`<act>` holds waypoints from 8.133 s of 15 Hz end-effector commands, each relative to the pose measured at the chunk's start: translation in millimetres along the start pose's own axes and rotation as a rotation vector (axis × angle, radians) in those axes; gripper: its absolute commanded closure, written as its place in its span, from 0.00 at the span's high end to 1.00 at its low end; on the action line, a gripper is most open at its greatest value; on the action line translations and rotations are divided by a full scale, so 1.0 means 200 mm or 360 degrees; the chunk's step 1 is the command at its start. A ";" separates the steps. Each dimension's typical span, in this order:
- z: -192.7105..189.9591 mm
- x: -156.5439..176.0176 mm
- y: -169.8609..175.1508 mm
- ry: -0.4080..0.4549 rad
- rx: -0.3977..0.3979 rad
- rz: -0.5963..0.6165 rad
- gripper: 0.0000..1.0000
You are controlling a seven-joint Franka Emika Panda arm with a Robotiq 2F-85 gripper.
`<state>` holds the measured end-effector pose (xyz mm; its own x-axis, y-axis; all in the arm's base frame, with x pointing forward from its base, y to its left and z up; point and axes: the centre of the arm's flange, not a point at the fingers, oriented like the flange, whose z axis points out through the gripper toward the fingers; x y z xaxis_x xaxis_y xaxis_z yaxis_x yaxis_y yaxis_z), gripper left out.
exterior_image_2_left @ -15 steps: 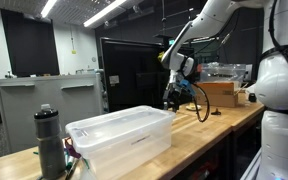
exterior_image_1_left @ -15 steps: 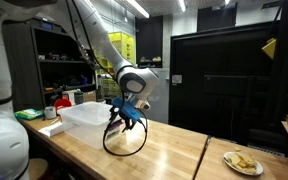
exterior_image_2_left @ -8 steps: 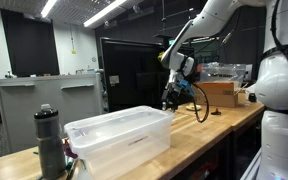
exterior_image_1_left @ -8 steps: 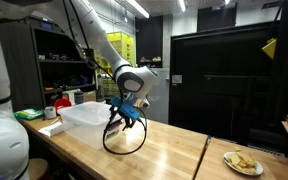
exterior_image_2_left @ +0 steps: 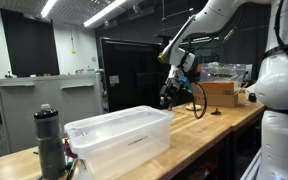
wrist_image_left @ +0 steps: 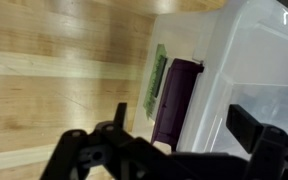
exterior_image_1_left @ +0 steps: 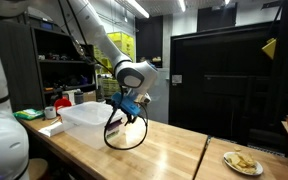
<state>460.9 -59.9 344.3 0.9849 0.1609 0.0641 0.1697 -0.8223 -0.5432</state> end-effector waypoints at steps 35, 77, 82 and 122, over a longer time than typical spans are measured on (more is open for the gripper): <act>0.07 -0.07 -0.04 -0.0215 0.0188 0.0015 1.00; 0.21 0.14 0.14 0.0268 0.0588 0.0241 1.00; 0.21 0.20 0.14 0.0363 0.0512 0.0268 1.00; -0.23 0.01 -0.20 0.0104 -0.0119 -0.0050 0.00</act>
<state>464.6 -57.0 396.5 0.9794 0.1455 0.1400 0.1970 -0.8406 -0.5046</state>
